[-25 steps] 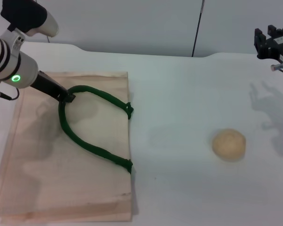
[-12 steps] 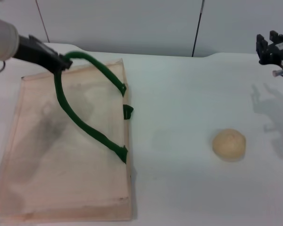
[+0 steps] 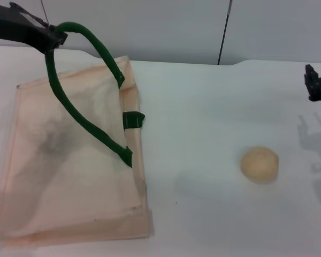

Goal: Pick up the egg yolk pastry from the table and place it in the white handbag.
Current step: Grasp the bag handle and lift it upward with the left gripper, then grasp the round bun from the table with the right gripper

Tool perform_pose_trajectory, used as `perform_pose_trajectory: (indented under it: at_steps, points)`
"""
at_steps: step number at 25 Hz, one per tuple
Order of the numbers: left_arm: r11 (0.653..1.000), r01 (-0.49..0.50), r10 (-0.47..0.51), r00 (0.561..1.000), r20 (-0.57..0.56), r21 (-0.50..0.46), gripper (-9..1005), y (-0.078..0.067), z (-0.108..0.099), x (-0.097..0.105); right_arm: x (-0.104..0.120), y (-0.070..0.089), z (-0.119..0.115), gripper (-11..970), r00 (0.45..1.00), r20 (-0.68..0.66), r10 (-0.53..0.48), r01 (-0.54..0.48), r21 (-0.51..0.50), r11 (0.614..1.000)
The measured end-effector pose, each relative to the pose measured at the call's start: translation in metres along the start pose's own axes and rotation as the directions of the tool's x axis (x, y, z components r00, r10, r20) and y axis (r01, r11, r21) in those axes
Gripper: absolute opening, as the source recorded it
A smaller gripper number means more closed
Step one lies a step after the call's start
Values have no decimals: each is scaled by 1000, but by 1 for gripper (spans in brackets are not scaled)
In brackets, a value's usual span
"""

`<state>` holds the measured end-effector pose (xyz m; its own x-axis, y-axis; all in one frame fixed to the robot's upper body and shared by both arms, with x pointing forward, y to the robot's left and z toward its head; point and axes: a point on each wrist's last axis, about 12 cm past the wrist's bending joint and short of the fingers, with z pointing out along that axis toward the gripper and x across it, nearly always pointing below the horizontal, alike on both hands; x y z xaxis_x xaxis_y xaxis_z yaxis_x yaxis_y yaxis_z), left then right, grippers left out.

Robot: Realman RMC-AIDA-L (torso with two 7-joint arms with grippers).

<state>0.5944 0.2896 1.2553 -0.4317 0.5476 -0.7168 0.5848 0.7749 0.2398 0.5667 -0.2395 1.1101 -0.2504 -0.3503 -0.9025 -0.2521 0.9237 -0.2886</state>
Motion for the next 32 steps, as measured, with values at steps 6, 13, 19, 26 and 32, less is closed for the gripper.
perform_pose_trajectory:
  at_steps: [6,13,19,26,32]
  points:
    - [1000,11,-11,1000,12,-22,123,5,-6,1,-15,12,-29,327,1000,-23,2,-1,34,999]
    - [1000,0,2,997,71,-30,123,6,-14,-8,-27,24,-39,387,985,-168,42,-46,-22,999]
    - [999,-24,28,993,116,-35,123,3,-21,-18,-22,32,-40,483,961,-275,18,-48,-102,994]
    - [998,-57,60,985,163,-21,123,-1,-26,-25,-20,45,-48,567,940,-340,-12,-64,-213,975]
    - [996,-88,90,980,179,-19,123,-5,-30,-30,-25,51,-56,589,934,-355,-40,-58,-260,964]
